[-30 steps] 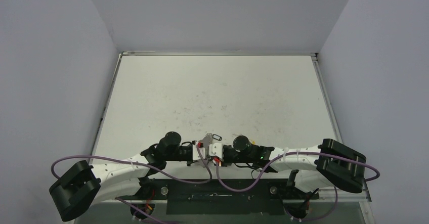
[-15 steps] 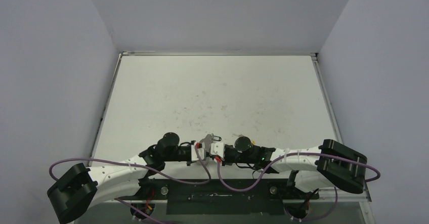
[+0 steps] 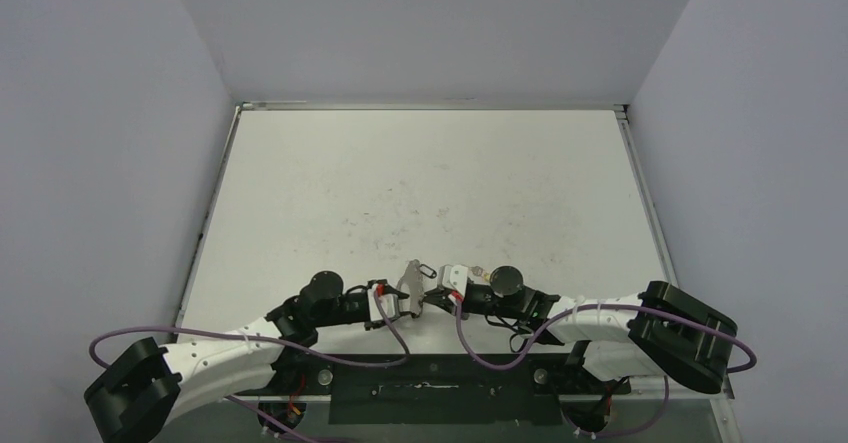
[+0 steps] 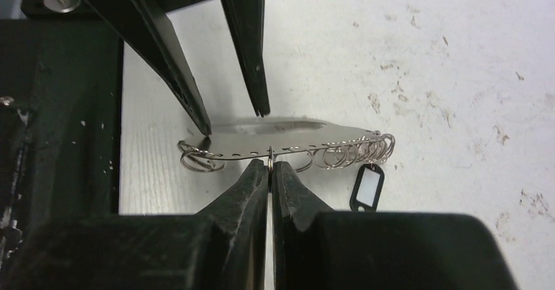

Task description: Put the keys on the keyring

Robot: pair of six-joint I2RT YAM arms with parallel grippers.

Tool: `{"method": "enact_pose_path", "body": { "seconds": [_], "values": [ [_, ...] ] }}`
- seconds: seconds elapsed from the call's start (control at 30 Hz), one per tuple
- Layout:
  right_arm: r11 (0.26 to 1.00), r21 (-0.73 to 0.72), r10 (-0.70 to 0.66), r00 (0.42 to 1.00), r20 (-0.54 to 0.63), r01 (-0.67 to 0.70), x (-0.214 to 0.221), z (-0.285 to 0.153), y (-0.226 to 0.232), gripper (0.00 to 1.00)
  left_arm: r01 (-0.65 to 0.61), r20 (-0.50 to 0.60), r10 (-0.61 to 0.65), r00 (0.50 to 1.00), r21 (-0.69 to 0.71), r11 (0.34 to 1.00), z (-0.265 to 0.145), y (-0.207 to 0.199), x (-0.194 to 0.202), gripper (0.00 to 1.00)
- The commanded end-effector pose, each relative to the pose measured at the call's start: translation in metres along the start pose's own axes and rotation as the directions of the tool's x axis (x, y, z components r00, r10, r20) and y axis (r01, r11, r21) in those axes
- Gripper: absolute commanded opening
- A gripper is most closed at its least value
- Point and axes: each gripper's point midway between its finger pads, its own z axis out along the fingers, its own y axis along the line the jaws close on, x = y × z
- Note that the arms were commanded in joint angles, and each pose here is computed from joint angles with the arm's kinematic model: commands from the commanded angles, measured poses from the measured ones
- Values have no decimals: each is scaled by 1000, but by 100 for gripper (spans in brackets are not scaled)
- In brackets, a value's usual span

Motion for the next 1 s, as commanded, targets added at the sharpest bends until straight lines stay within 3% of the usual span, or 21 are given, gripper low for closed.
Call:
{"method": "enact_pose_path", "body": {
  "seconds": [0.0, 0.33, 0.47, 0.6, 0.8, 0.97],
  "values": [
    [999, -39, -14, 978, 210, 23, -57, 2, 2, 0, 1, 97, 2, 995, -27, 1000, 5, 7, -21, 33],
    [994, -108, 10, 966, 258, 19, -70, 4, 10, 0, 1, 151, 12, 988, -88, 996, 7, 18, -32, 31],
    [993, -116, 14, 967, 256, 16, -69, 4, 11, 0, 15, 197, 7, 980, -111, 994, 1, 21, -42, 22],
    [995, -99, 26, 976, 218, -5, -60, 6, 7, 0, 26, 199, -4, 980, -111, 994, -3, 19, -42, 21],
    [997, -34, 69, 992, 106, -66, -29, 4, 0, 0, 33, 136, -19, 991, -101, 994, -5, 17, -35, 37],
    [993, -10, 119, 993, 23, -119, -2, -1, 6, 0, 44, 112, -34, 993, -84, 995, -3, 14, -28, 41]
  ]
}}
